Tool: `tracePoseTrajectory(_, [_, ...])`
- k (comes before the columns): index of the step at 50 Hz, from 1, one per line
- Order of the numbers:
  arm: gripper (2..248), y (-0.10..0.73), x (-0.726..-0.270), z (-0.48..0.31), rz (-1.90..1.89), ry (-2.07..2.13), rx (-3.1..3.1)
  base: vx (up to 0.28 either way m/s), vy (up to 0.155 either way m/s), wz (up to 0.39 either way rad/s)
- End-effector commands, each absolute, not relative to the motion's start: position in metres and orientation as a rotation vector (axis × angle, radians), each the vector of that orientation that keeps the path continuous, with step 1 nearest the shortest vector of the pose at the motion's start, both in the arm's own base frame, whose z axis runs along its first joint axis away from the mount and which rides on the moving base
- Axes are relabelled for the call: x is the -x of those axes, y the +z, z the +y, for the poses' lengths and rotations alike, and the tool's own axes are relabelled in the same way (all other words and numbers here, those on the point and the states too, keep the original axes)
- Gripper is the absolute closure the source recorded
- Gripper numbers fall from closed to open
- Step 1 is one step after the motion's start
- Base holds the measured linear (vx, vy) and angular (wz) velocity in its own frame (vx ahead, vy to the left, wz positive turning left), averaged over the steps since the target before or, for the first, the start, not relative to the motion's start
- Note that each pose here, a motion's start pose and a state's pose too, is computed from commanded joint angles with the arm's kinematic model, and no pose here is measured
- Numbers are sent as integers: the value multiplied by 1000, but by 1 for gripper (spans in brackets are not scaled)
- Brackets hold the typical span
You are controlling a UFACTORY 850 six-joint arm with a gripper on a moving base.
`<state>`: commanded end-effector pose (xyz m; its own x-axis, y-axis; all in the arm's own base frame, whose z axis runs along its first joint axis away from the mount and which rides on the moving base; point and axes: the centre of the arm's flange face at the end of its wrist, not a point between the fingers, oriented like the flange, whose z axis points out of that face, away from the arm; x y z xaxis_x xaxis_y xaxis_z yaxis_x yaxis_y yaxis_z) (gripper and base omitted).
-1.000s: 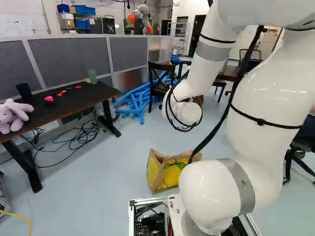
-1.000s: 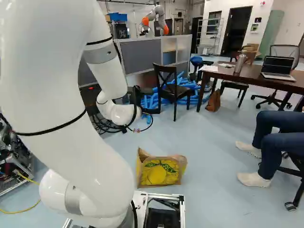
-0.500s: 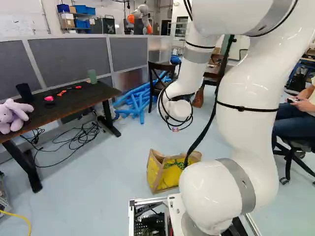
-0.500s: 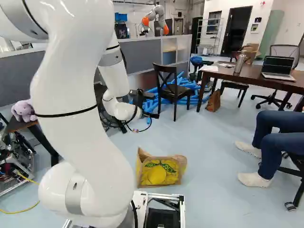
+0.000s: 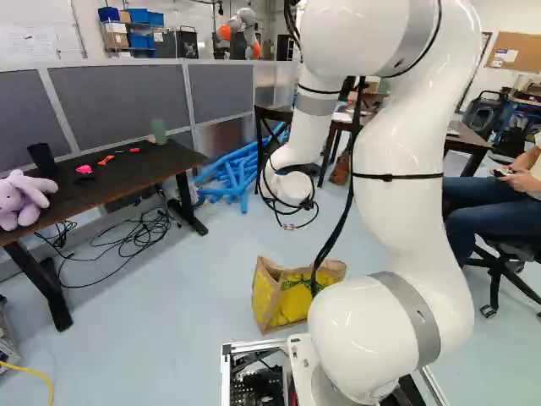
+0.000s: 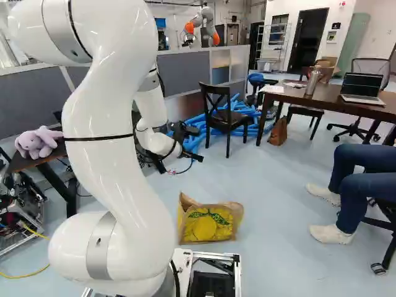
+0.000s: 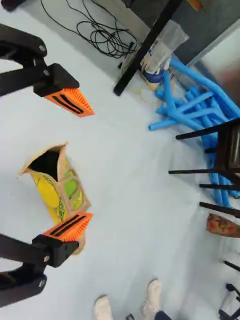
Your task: Pick up the bag on the ground and place it on the table
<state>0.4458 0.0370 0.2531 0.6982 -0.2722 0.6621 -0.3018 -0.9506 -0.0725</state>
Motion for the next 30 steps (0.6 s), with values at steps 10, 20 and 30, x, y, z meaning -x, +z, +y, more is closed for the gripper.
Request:
tracePoseTrajectory(10, [3,237,-451,50,-534,1012,-2882,0,0,0])
tracePoseTrajectory(20, [3,221,-452,65,-581,918,-2906,0,0,0])
tracePoseTrajectory(30, [3,206,-451,80,-626,823,-2926,0,0,0])
